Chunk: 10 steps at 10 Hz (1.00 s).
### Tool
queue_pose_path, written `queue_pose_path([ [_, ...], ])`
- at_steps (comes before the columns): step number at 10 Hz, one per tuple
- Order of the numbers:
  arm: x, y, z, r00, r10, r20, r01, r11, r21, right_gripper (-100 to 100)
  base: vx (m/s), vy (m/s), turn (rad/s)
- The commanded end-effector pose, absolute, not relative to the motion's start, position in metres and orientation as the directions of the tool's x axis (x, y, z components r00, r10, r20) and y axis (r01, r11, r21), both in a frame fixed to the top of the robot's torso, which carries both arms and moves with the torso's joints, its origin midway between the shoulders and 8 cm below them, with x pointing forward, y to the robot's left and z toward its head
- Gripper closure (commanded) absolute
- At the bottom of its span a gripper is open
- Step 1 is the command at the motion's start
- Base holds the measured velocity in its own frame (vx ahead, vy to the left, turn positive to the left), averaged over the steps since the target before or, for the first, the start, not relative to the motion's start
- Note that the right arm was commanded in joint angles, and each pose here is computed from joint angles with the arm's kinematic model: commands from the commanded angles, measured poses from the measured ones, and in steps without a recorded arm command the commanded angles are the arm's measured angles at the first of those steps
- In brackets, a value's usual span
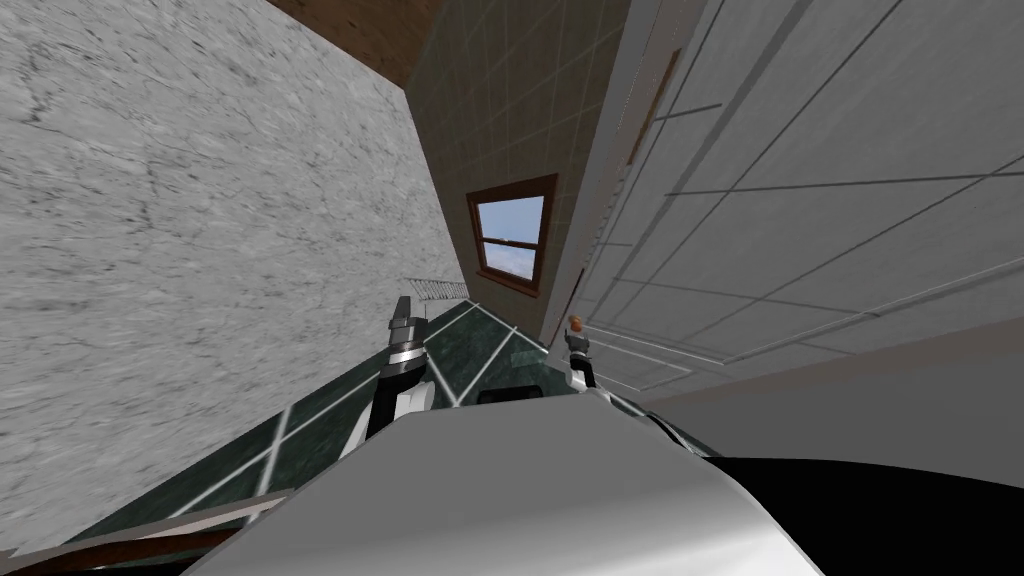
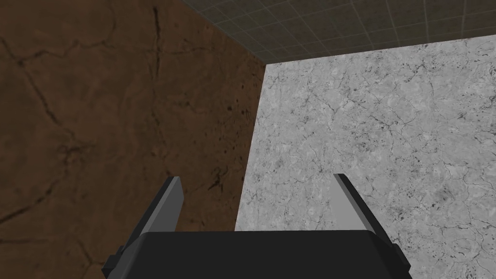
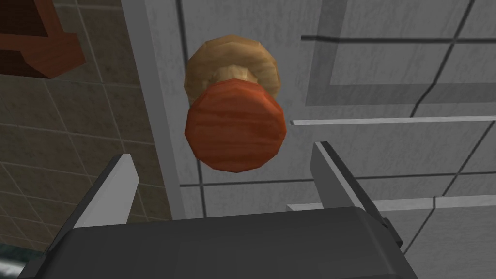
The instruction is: Pull the door open
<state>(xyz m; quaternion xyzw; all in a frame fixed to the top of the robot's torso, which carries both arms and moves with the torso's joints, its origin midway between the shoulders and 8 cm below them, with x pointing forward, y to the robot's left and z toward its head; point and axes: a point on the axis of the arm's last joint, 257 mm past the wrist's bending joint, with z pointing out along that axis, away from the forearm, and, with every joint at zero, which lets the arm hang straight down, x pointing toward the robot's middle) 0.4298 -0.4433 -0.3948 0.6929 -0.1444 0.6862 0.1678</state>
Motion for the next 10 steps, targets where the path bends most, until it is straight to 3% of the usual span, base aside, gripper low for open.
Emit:
queue_pose_path([
  [1,0.4206,-0.4621,-0.3933,0.013,0.028,1.000,-0.444,-0.896,0.031,-100,0.159,-0.023,0.068],
  [3,0.4195,-0.4657,-0.3939,0.014,0.031,0.999,-0.446,-0.895,0.034,-100,0.109,-0.015,0.049],
  [4,0.4195,-0.4657,-0.3939,0.014,0.031,0.999,-0.446,-0.895,0.034,100,-0.009,-0.002,-0.027],
  [10,0.4204,-0.4621,-0.3943,0.014,0.026,1.000,-0.422,-0.906,0.029,100,-0.035,-0.002,0.021],
])
